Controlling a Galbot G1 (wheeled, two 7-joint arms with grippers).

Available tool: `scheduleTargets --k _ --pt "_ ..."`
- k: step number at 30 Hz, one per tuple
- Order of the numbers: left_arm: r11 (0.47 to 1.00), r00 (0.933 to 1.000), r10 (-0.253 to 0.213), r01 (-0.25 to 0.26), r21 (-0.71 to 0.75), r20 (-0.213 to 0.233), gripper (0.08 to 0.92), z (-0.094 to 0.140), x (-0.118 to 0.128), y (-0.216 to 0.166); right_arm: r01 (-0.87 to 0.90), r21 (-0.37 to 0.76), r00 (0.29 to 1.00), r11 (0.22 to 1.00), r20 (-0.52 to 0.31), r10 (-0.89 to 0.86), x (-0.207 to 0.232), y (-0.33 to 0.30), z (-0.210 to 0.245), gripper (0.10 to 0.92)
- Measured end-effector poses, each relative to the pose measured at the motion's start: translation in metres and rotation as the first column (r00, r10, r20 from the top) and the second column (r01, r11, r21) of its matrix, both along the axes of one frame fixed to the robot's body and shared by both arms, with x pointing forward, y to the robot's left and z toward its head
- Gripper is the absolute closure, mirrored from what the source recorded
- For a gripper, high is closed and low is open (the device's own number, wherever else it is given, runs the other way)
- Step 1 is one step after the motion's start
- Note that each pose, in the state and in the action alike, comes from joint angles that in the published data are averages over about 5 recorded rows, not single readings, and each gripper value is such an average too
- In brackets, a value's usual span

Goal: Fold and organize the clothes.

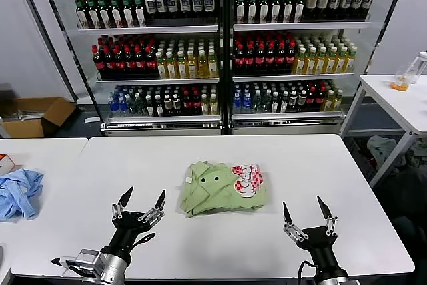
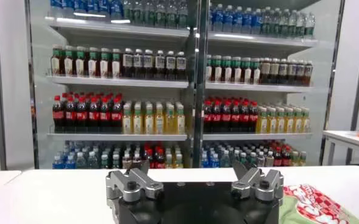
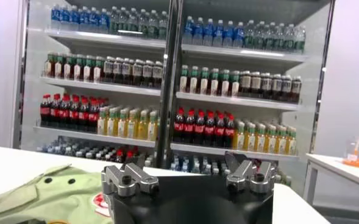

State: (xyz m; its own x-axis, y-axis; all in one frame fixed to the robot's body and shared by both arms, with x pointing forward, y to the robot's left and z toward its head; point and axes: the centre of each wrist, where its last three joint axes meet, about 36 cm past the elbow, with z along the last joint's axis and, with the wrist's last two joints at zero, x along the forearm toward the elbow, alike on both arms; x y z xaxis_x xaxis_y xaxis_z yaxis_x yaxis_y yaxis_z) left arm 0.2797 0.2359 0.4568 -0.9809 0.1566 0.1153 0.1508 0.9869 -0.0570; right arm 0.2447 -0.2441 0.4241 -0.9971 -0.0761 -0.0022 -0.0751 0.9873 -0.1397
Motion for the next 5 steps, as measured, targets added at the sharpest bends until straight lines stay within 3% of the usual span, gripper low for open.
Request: scheduleTargets --k 5 --pt "1.000 1.0000 -0.004 0.004 0.007 0.007 0.177 0.0016 0.0025 0.0031 0.002 -0.008 1.000 1.000 0.010 -0.002 -0.0014 -0.0019 0.0031 0.200"
